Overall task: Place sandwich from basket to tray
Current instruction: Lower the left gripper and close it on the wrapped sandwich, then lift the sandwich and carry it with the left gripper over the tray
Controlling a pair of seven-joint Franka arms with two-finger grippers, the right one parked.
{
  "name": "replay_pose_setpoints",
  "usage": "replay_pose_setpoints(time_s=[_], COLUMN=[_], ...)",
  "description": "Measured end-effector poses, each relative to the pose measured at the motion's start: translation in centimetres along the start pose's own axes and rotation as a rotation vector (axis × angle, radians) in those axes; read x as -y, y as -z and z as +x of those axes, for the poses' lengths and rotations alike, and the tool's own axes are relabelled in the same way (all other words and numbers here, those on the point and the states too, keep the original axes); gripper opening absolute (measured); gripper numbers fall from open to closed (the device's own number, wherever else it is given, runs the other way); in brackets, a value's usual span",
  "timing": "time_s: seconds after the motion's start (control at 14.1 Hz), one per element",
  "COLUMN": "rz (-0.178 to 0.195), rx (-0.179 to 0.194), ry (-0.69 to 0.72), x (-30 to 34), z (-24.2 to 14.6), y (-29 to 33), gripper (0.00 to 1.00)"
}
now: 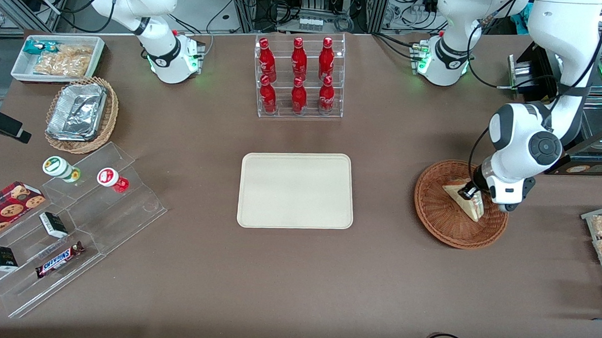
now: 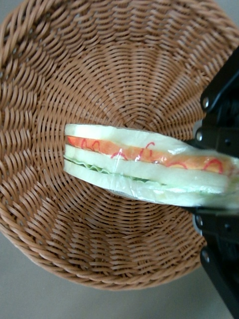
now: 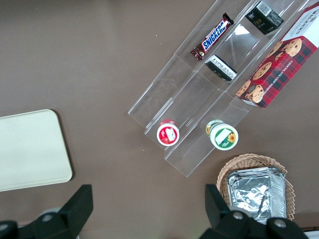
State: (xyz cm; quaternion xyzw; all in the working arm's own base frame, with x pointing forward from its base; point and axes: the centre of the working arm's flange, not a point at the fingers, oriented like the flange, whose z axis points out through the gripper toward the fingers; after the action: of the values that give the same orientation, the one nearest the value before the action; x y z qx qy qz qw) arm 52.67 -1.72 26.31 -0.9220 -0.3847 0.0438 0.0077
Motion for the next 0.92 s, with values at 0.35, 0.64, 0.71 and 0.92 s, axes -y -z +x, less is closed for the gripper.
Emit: replay_pose_setpoints(time_s=[0.35,0.64,0.71,0.92], rz=[0.04,0.014,0.004,-0.013], rx=[0.027,0.046,0.048,0.064], ry=[-0.157,-0.576,-0.612,-0.636], x=[-3.3,-10.6,-12.8,-19.7], z=[-2.7,-8.6,-10.4,-17.1], y=[6.9,10.7,10.7,9.4], gripper=[0.26,0.22,0.17,0.15])
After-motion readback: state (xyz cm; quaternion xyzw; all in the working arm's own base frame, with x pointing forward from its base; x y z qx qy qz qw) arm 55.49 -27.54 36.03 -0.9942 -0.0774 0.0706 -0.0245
